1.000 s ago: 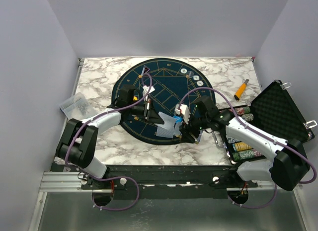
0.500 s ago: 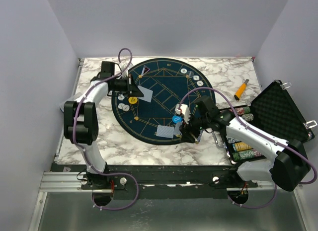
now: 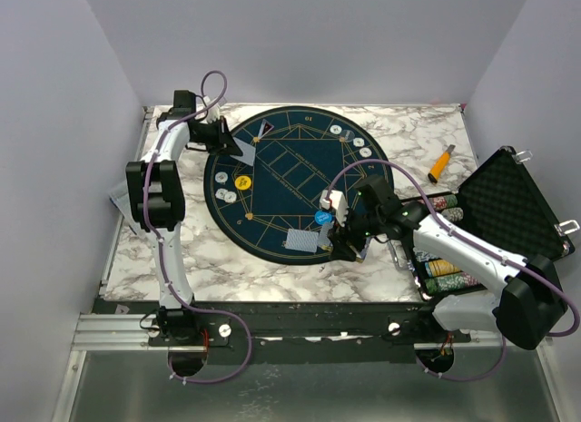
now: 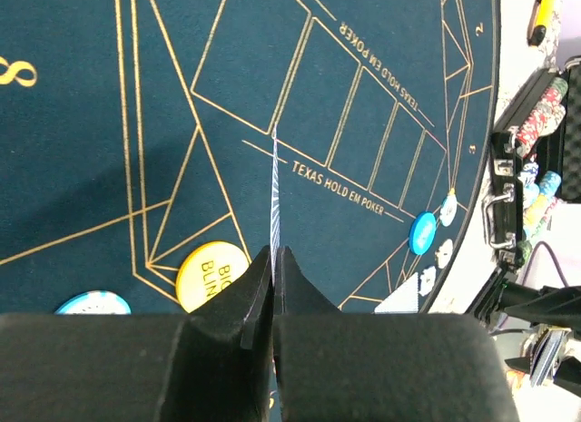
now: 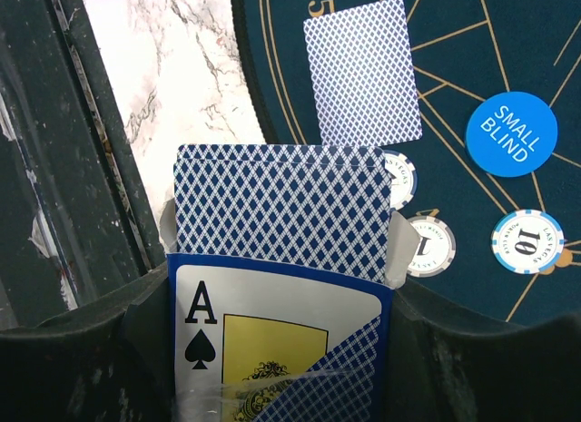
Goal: Distribute texas hold em gaming equipment
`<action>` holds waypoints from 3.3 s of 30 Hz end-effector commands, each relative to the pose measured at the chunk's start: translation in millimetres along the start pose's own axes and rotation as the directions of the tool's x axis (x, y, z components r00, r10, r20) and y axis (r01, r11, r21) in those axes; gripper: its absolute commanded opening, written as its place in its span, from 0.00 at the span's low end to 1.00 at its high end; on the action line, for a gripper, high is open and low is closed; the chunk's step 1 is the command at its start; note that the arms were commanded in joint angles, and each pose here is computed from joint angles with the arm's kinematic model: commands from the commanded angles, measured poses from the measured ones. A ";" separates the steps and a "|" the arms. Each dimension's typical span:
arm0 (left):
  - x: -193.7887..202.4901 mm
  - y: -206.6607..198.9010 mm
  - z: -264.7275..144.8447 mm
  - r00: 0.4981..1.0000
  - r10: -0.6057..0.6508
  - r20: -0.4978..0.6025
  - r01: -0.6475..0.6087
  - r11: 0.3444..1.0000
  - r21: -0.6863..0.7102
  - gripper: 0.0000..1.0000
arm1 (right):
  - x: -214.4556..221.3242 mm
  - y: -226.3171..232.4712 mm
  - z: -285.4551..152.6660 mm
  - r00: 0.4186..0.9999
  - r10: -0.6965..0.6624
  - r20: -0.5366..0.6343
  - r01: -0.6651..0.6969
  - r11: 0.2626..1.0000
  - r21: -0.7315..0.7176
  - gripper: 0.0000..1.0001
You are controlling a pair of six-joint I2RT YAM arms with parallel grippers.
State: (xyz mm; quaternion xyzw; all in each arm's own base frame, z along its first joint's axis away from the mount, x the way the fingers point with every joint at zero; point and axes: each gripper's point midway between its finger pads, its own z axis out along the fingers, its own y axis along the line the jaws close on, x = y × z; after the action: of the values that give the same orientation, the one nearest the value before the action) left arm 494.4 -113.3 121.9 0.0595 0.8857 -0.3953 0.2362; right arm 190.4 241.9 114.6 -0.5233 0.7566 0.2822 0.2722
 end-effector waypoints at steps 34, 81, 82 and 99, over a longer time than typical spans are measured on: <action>-24.6 71.7 -18.3 0.987 -0.127 0.098 0.142 0.976 -0.167 0.00 | -10.1 -5.6 -0.9 1.000 -0.019 0.020 0.019 1.000 0.021 0.01; 211.7 -236.6 30.0 0.944 0.190 -0.270 -0.007 0.830 0.558 0.74 | -15.5 -1.2 -9.9 0.998 -0.052 0.038 0.052 0.999 0.017 0.01; 214.6 -239.4 32.9 0.940 0.198 -0.277 -0.008 0.826 0.564 0.72 | -16.2 -0.8 -10.4 0.998 -0.051 0.041 0.050 0.999 0.016 0.01; 252.0 -245.8 57.7 0.904 0.220 -0.366 0.018 0.837 0.547 0.50 | -21.5 2.5 -12.6 0.997 -0.044 0.059 0.044 0.999 0.005 0.01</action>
State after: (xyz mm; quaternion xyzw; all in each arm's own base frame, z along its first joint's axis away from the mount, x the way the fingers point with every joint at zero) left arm 216.9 -343.0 144.3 0.2521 0.7608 -0.5972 0.0323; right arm 190.7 241.3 118.0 -0.5300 0.7513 0.2798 0.2764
